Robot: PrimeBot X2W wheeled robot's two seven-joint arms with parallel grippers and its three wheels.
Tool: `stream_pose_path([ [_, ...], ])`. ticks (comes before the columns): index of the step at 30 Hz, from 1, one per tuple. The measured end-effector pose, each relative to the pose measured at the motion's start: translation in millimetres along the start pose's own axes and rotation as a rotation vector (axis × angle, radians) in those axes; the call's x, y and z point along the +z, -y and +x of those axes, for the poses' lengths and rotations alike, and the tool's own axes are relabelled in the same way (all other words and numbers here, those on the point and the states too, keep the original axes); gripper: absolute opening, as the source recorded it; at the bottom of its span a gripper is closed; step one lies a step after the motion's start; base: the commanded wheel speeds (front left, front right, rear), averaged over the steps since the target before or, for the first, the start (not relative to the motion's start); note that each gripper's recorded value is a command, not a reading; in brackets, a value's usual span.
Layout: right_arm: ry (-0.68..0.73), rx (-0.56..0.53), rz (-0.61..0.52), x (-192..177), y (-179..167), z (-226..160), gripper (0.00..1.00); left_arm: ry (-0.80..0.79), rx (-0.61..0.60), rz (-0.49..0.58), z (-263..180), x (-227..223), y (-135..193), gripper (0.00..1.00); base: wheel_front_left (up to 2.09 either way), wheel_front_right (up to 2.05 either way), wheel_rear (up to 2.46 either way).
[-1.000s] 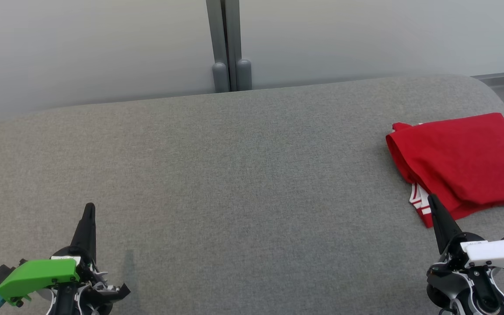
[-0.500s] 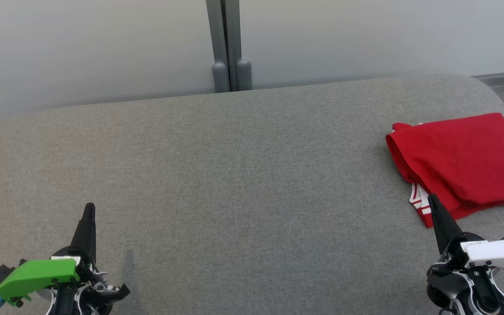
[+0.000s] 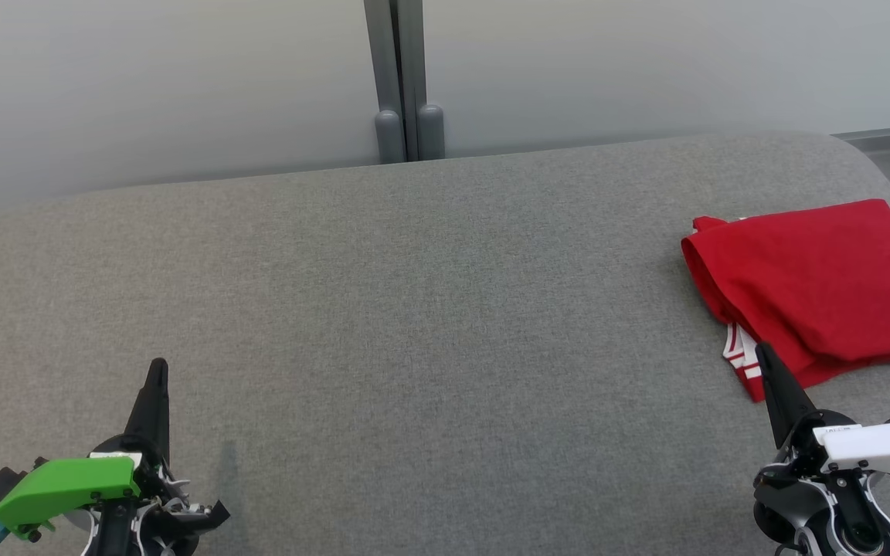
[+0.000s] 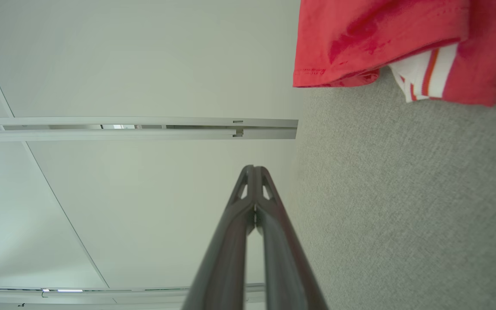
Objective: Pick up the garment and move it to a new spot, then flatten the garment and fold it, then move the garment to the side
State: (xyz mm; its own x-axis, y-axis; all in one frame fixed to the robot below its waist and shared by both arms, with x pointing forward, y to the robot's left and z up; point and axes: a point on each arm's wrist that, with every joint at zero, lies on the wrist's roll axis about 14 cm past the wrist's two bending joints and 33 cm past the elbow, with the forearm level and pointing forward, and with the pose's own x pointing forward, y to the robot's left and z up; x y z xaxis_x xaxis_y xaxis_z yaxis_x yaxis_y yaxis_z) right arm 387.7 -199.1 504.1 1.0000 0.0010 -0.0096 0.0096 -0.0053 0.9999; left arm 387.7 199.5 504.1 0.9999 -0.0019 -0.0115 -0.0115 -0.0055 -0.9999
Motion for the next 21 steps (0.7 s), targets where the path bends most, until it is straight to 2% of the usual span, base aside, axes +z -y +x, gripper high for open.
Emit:
stream_pose_path([
  [21,0.000,0.000,0.000,0.0,0.0,0.0,0.00,0.001,0.000,0.000,0.0,0.3,0.0,0.00,0.00,0.00,0.00],
])
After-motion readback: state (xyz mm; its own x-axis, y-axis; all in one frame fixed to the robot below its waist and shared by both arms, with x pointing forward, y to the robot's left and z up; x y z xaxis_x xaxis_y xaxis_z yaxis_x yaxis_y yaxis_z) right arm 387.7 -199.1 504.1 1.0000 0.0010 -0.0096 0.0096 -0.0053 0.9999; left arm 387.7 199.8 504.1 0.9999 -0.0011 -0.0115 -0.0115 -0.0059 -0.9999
